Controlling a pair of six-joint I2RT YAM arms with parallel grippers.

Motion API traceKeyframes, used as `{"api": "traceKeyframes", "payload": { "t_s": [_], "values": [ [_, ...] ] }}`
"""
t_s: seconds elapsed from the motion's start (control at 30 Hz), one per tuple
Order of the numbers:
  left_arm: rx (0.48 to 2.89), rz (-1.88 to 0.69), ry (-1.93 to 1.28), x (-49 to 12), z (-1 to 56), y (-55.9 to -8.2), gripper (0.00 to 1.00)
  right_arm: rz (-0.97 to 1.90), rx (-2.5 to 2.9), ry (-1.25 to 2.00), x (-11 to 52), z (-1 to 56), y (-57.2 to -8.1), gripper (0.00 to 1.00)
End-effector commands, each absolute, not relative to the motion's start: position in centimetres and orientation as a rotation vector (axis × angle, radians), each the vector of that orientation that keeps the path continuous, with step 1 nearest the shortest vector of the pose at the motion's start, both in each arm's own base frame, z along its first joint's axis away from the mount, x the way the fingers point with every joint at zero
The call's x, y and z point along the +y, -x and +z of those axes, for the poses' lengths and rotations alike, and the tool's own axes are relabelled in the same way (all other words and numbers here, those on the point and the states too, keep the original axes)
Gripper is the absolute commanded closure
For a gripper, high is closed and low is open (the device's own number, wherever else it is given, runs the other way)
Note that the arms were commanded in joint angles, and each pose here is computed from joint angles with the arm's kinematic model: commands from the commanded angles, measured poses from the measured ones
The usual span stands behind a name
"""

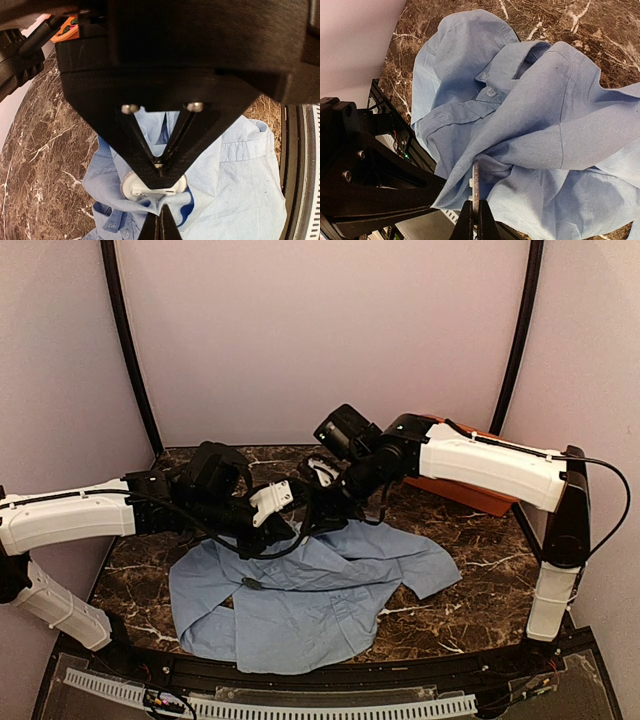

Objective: Pin the brooch onto the clothing
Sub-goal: Cross the clothing with brooches over the flattened clothing.

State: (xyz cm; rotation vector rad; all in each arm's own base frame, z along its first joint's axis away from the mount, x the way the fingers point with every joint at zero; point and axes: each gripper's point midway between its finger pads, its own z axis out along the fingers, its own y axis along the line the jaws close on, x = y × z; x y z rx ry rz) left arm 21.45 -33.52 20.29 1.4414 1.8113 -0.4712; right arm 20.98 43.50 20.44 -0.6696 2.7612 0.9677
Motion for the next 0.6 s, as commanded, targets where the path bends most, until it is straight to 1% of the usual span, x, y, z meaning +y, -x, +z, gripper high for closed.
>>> {"api": "traceKeyframes", "payload": {
  "t_s": [0.0, 0.57],
  "values": [
    [1.799, -0.461, -1.46, -33.4, 20.1, -21.1, 0.99, 1.029, 2.724, 0.779, 44.2, 20.8, -19.5, 1.0],
    [1.806, -0.445, -1.46, -33.4, 19.9, -21.3, 0.99, 1.106, 2.662, 0.893, 44.3, 22.4, -18.3, 1.0]
  ]
}}
